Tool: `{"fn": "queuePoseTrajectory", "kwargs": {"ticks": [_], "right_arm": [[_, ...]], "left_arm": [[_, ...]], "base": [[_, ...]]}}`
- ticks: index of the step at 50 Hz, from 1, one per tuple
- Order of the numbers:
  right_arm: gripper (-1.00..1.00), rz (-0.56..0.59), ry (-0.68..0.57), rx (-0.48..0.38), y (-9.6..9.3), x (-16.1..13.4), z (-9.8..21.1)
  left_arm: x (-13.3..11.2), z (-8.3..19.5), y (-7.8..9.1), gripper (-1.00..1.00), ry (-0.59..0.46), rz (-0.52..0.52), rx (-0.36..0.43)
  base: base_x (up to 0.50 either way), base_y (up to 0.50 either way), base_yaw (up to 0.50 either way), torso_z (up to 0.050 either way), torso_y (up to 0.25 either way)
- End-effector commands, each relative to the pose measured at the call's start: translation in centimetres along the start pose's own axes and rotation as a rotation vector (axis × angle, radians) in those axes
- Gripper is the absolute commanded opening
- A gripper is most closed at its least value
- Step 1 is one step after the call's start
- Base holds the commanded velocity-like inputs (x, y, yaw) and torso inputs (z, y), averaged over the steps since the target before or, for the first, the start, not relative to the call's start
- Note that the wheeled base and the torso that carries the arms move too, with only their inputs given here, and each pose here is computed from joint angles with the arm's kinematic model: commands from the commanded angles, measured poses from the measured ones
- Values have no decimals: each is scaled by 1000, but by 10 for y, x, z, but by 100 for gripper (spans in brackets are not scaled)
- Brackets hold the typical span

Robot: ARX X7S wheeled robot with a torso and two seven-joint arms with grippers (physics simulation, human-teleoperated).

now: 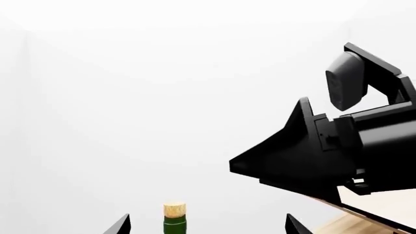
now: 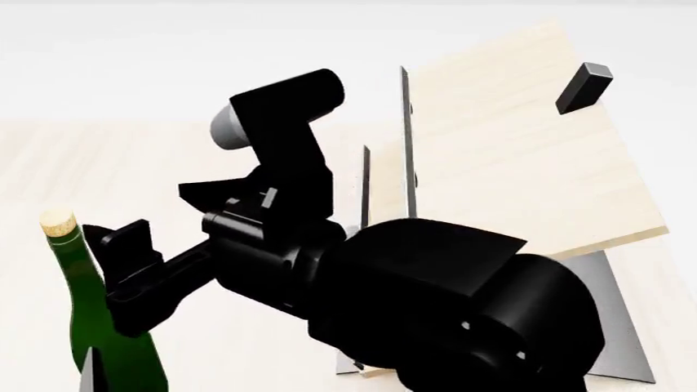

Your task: Put the wine bottle on the wine rack.

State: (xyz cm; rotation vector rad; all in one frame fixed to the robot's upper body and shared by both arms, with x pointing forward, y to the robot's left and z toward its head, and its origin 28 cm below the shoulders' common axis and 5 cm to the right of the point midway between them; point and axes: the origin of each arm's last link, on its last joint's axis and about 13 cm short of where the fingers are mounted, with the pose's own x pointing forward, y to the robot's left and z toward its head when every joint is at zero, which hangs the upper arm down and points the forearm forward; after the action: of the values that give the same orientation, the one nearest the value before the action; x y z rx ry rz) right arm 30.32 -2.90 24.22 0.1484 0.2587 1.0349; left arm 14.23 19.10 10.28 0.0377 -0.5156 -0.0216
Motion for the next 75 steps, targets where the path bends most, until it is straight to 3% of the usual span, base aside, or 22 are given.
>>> {"fn": "queuePoseTrajectory", "kwargs": {"ticks": [1,29,38,75], "right_arm": [[100,30,27,-7,3,5,-4],[100,30,101,-41,-7,32,-19],[100,53,112,-60,0,39,-19],[100,55,51,-48,-12,62,-28]], "left_arm": [[0,0,0,100,0,1,-1],[0,-2,-1,100,4,-4,-1],[0,-2,-1,100,4,-4,-2],[0,-2,-1,100,3,-6,-3]], "base": [[0,0,0,0,0],[0,0,0,0,0],[0,0,0,0,0],[0,0,0,0,0]]}}
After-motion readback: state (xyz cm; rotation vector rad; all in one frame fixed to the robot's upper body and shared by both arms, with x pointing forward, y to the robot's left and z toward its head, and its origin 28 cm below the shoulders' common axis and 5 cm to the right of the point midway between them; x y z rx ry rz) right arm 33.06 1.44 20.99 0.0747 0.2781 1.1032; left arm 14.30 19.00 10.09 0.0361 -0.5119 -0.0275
